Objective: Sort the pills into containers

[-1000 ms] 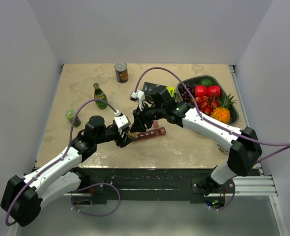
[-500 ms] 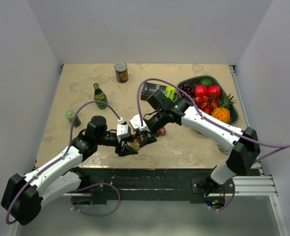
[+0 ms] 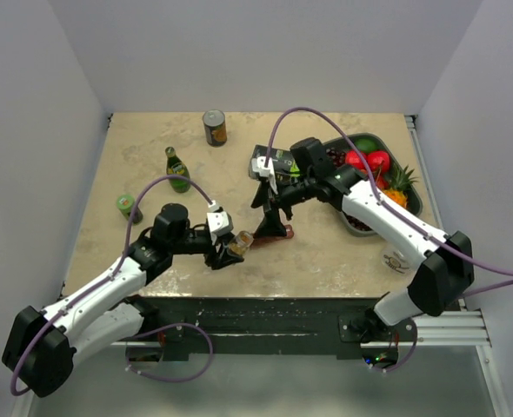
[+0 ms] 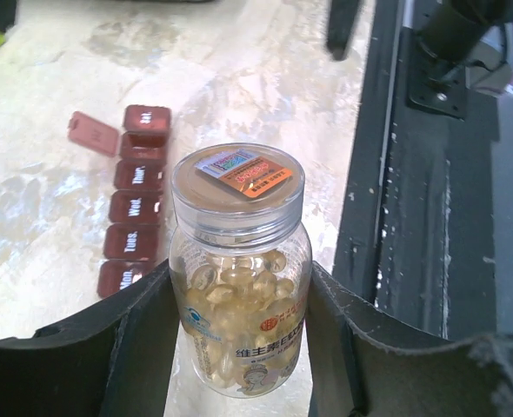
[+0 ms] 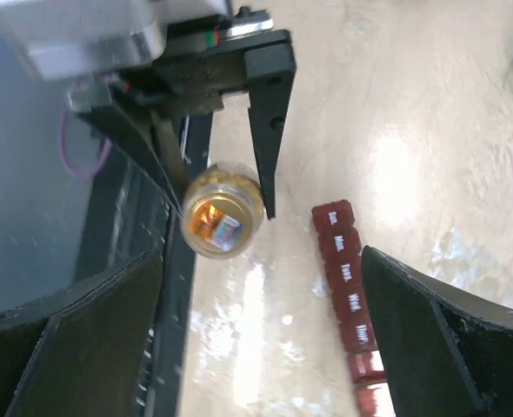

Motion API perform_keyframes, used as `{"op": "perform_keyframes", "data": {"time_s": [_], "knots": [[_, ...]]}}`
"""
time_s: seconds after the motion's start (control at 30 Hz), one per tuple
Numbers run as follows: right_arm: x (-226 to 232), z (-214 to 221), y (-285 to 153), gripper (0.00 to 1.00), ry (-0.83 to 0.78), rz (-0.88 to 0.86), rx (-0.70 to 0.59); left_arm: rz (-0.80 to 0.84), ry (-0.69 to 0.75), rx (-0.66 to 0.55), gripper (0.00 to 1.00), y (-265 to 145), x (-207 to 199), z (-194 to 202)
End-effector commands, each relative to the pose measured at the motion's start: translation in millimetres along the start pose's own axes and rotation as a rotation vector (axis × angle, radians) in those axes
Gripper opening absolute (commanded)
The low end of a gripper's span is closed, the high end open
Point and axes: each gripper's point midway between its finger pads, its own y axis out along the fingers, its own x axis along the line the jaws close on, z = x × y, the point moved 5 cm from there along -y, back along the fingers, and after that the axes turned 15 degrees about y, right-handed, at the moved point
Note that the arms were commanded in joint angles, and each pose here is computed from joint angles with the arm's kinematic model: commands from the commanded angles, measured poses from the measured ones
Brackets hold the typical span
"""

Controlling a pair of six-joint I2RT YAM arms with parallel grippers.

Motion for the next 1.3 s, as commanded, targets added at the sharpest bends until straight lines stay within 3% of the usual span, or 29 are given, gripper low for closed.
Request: {"op": "perform_keyframes", "data": {"time_s": [0.0, 0.13, 0.33, 0.43, 0.57, 0.6, 0.67, 0.7, 0.77, 0.8, 0.83, 0.9, 0.93, 1.03, 1.13, 1.2, 1.27], "knots": [[7.9, -27.3, 0.6, 0.99, 0.317, 0.095, -0.18, -0.125, 0.0, -0.063, 0.0, 0.0, 23.6, -28.3], [3.7, -22.1, 11.2, 0.99, 0.412, 0.246, -0.178, -0.141, -0.014, -0.081, 0.0, 1.2, 26.9, -34.1], [3.0, -16.0, 30.0, 0.98, 0.47, 0.261, -0.159, -0.15, -0.023, -0.077, 0.0, 2.5, 30.0, -34.0], [2.2, -13.4, 37.0, 0.91, 0.461, 0.26, -0.142, -0.154, -0.024, -0.075, 0.0, 2.6, 30.6, -33.4], [1.6, -12.6, 37.8, 0.69, 0.441, 0.259, -0.139, -0.163, -0.026, -0.068, 0.0, 1.8, 30.9, -32.2], [0.8, -11.9, 38.0, 0.58, 0.44, 0.262, -0.137, -0.167, -0.023, -0.064, 0.0, 1.7, 31.3, -31.4], [1.3, -10.1, 37.9, 0.46, 0.418, 0.255, -0.128, -0.168, -0.019, -0.063, 0.0, 0.9, 31.1, -32.4], [1.8, -10.4, 37.8, 0.35, 0.4, 0.247, -0.124, -0.172, -0.017, -0.059, 0.0, 0.4, 31.6, -31.7], [7.2, -9.9, 38.6, 0.28, 0.347, 0.185, -0.098, -0.169, -0.011, -0.053, 0.0, -0.5, 30.3, -30.1], [10.1, -8.3, 39.0, 0.26, 0.275, 0.14, -0.071, -0.159, -0.005, -0.056, 0.0, -0.7, 28.4, -30.5], [20.8, -6.4, 37.1, 0.16, 0.144, 0.032, -0.023, -0.148, 0.006, -0.056, 0.0, -0.7, 27.1, -30.0], [26.5, 0.5, 38.0, 0.06, 0.035, -0.067, 0.033, -0.092, 0.022, -0.075, 0.0, -0.4, 19.1, -30.1], [31.8, 5.4, 34.9, 0.0, -0.095, -0.132, 0.084, -0.072, 0.031, -0.089, 0.0, 0.1, 17.2, -31.8], [35.4, 16.2, 36.1, 0.0, -0.237, -0.266, 0.137, 0.022, 0.019, -0.14, 0.0, 2.6, 4.4, -34.2], [33.8, 24.9, 40.2, 0.02, -0.281, -0.341, 0.17, 0.077, 0.004, -0.154, 0.0, 3.5, -3.0, -32.2], [33.1, 28.9, 43.2, 0.3, -0.268, -0.366, 0.176, 0.071, -0.005, -0.138, 0.0, 4.3, -2.7, -28.5], [34.6, 30.3, 42.6, 0.5, -0.255, -0.367, 0.176, 0.059, -0.004, -0.121, 0.0, 4.1, -1.8, -25.1]]}}
